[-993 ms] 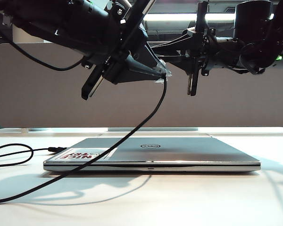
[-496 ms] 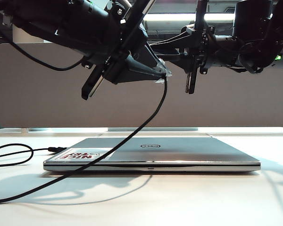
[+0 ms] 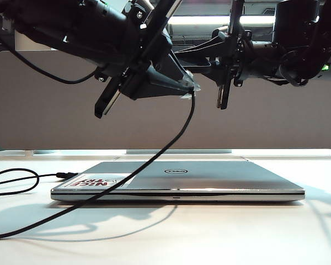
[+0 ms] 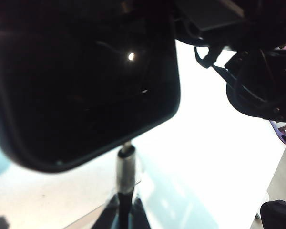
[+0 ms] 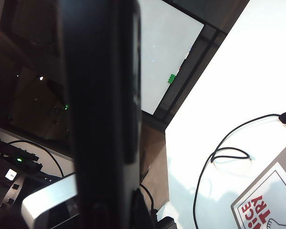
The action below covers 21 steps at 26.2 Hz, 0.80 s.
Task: Pick up the charging cable and the phone, plug the charging cable into the charging port on the phone, and finally place them back on the table.
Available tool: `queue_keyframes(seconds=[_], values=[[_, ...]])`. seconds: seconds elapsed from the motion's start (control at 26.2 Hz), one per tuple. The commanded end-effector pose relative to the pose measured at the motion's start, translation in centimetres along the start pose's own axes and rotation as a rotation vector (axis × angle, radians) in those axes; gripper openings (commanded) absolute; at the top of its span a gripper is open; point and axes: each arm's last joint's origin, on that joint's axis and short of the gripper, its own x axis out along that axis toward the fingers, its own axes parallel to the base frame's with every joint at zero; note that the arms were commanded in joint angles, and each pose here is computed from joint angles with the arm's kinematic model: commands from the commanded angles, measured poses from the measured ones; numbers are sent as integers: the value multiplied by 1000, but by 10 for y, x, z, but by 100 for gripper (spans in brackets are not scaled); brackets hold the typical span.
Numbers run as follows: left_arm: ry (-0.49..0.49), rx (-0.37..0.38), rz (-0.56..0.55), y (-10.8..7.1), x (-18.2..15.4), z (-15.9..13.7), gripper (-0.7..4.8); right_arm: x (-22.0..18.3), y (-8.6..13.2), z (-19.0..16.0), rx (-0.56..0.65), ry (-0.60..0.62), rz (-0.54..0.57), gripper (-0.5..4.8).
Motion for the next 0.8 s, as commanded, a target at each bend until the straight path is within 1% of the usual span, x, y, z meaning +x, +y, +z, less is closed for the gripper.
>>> queue_keyframes(seconds=[0.04, 0.31, 0.46, 0.57, 0.8], values=[[-56, 2, -2, 2, -2, 9, -7, 1, 6, 2, -41, 20, 15, -1], [-71, 1, -12, 1, -2, 11, -7, 1, 5, 1, -47, 20, 15, -1], [-93, 4, -30, 0, -2, 13, -7, 1, 5, 1, -73, 20, 15, -1], [-104, -17, -40, -1, -2, 14, -7, 1, 5, 1, -90, 20, 15, -1], [-110, -18, -45, -2, -3, 15, -7, 3, 5, 0, -94, 24, 17, -1]])
